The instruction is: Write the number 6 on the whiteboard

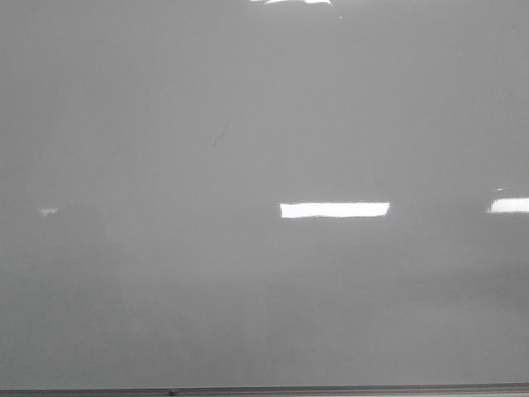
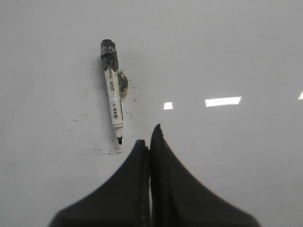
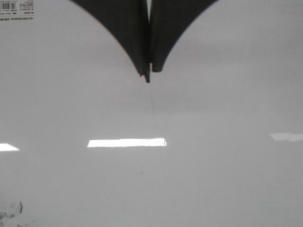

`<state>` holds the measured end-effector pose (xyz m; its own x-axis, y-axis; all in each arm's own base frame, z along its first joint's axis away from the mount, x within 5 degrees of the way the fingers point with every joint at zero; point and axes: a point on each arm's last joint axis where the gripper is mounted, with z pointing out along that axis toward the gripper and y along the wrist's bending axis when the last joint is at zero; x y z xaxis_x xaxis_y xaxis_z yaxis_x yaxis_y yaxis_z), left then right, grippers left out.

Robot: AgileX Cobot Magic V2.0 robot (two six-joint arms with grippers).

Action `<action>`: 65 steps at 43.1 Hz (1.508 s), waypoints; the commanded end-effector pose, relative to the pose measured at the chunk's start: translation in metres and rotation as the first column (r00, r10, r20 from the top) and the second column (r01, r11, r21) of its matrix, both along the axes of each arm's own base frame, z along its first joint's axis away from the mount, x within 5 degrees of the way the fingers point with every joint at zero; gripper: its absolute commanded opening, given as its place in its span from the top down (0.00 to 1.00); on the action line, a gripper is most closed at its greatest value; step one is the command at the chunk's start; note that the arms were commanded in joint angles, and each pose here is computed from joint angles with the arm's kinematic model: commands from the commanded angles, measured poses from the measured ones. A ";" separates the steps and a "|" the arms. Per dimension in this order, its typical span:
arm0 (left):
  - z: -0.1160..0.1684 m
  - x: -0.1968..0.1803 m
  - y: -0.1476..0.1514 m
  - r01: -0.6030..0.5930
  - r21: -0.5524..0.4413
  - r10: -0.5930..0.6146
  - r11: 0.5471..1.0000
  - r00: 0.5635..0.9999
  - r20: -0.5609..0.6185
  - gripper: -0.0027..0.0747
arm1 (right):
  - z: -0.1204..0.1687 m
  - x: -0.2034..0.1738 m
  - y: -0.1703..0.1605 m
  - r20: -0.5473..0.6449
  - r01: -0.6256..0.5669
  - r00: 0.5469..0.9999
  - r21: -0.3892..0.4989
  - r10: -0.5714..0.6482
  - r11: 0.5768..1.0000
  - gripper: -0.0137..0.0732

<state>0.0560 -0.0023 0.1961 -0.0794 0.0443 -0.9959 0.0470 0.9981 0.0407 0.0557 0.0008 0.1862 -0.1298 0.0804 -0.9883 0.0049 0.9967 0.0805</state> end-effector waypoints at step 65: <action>0.082 -0.011 0.000 0.025 -0.065 -0.003 0.998 0.944 0.329 0.99 | 0.098 -0.014 0.001 0.227 -0.011 0.974 0.026 0.005 1.000 0.91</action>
